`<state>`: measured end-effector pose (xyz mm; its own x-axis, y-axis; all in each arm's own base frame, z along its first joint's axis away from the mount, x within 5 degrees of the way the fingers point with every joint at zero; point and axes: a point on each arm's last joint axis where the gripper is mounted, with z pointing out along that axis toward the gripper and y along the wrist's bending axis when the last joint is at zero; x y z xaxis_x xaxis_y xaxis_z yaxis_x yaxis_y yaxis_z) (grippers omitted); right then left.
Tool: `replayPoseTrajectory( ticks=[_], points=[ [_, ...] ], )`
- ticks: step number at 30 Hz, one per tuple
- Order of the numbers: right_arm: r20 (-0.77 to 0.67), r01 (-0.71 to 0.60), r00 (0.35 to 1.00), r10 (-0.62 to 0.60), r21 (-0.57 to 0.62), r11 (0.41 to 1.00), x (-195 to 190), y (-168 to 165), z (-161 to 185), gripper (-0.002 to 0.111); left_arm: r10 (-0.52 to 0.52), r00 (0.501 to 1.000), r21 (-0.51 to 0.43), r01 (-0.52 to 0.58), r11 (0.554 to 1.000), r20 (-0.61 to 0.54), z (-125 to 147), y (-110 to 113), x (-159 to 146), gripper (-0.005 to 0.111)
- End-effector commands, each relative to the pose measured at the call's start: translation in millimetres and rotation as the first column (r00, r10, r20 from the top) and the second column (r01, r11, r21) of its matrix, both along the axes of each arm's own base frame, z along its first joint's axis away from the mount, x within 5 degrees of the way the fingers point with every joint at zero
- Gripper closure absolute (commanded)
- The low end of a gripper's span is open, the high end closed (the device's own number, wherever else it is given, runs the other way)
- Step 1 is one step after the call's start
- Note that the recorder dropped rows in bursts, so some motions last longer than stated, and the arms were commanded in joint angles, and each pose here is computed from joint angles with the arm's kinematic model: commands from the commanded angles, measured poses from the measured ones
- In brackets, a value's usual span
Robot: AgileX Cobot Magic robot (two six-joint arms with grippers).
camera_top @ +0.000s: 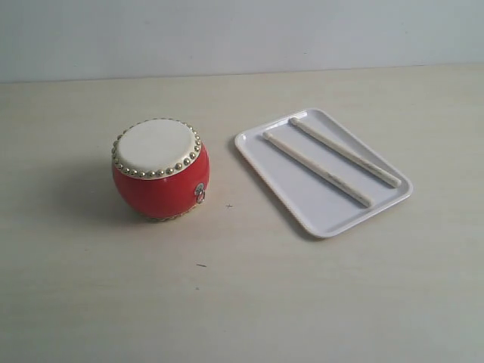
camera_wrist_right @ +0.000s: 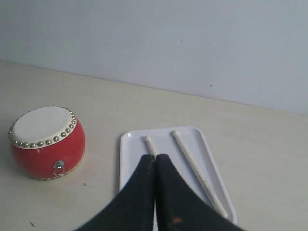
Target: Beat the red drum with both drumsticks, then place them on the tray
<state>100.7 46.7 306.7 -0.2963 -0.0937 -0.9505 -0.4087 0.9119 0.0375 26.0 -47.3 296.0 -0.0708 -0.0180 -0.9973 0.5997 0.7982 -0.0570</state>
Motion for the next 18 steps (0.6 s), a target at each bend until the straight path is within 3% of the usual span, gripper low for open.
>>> replayPoseTrajectory(
  ticks=[1,5,7,13,18],
  points=[
    [0.009,0.005,1.000,-0.005,0.012,1.000,0.0,-0.3,0.4,0.108,0.003,1.000,-0.031,-0.003,1.000,0.005,0.6,0.1,-0.6,0.107],
    [0.009,0.005,1.000,-0.005,0.012,1.000,0.0,-0.3,0.4,0.108,0.040,0.999,0.007,-0.040,0.999,0.016,-1.6,2.5,1.8,0.107],
    [0.009,0.005,1.000,-0.005,0.012,1.000,0.0,-0.3,0.4,0.108,0.133,0.991,0.020,-0.133,0.991,0.014,-8.2,8.2,8.6,0.107],
    [0.009,0.005,1.000,-0.005,0.012,1.000,0.0,-0.3,0.4,0.108,0.438,0.898,-0.006,-0.438,0.899,-0.037,-32.2,31.7,26.3,0.107],
    [0.009,0.005,1.000,-0.005,0.012,1.000,0.0,-0.3,0.4,0.108,0.530,0.847,0.047,-0.528,0.848,-0.049,-55.1,41.2,31.3,0.107]
  ],
)
